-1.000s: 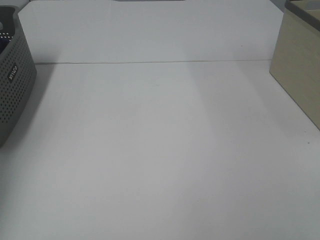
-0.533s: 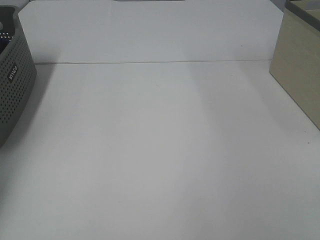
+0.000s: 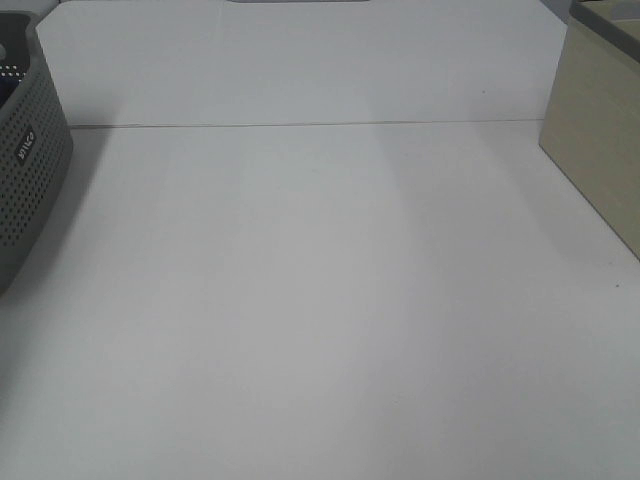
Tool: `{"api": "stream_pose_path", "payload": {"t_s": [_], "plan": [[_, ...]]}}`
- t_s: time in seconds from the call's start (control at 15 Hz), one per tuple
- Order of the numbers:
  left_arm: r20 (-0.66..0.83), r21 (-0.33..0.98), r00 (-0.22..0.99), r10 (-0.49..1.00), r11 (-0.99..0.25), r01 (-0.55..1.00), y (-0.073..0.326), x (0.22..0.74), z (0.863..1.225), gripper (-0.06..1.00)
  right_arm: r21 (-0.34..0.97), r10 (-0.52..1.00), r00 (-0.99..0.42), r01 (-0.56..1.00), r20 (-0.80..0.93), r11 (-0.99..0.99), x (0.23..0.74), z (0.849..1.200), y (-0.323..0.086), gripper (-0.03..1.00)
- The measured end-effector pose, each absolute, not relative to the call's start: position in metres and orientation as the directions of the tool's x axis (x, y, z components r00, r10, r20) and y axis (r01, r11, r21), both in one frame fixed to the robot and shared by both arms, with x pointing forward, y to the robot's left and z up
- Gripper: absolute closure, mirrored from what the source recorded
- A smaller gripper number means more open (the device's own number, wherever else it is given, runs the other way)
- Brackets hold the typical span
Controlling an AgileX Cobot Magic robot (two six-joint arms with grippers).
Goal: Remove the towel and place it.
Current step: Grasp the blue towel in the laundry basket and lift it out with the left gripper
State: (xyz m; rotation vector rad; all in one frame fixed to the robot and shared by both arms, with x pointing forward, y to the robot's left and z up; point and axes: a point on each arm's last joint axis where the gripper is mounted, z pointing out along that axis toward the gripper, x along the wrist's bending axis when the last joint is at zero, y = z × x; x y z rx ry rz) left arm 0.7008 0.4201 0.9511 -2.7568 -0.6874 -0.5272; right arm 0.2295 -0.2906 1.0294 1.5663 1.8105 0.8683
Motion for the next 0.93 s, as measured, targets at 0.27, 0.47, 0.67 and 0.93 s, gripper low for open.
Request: {"api": "stream_pose_path", "payload": {"t_s": [0.27,0.47,0.67,0.93], "plan": [[0.389,-0.159,0.827,0.406,-0.855,0.494,0.42,0.699,0.951,0.93,0.788,0.991,-0.137,0.608,-0.015,0.096,0.229,1.029,-0.291,0.18],[0.394,-0.143,0.806,0.442,-0.837,0.529,0.42,0.699,0.951,0.94,0.788,0.991,-0.137,0.608,-0.015,0.096,0.229,1.029,-0.291,0.18],[0.43,-0.122,0.778,0.458,-0.825,0.552,0.419,0.695,0.974,0.94,0.788,0.991,-0.137,0.608,-0.015,0.096,0.229,1.029,-0.291,0.18],[0.532,-0.042,0.702,0.474,-0.814,0.58,0.413,0.673,1.05,0.94,0.788,0.991,-0.137,0.608,-0.015,0.096,0.229,1.029,-0.291,0.18]]}}
